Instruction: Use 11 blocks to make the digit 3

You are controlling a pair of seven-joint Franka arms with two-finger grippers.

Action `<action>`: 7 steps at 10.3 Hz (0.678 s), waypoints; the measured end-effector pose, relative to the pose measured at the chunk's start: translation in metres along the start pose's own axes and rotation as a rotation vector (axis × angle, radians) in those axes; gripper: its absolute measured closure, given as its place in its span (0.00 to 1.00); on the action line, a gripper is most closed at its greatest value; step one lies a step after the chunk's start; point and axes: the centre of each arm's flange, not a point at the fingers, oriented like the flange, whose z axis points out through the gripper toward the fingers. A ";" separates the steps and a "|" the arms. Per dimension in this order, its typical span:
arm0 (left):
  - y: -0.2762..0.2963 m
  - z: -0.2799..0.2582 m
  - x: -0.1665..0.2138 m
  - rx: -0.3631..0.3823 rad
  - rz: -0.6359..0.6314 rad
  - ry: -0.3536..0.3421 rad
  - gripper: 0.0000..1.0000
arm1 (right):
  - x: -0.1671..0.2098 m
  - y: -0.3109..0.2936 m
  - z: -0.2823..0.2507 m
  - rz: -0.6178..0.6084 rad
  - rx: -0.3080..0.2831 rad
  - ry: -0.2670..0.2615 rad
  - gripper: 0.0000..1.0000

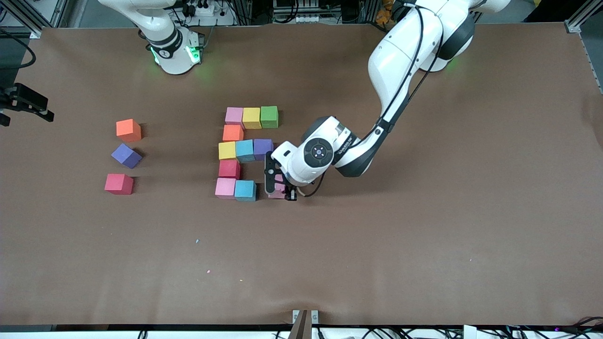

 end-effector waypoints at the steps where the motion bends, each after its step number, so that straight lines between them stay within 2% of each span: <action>1: -0.003 0.003 -0.002 0.001 0.000 0.016 0.46 | 0.000 0.003 0.002 0.005 0.001 -0.003 0.00; 5: -0.011 0.003 -0.005 0.003 -0.036 0.070 0.46 | -0.001 0.005 0.006 0.010 0.002 -0.012 0.00; 7: -0.013 0.007 -0.007 0.005 -0.043 0.076 0.46 | -0.001 0.005 0.006 0.010 0.003 -0.013 0.00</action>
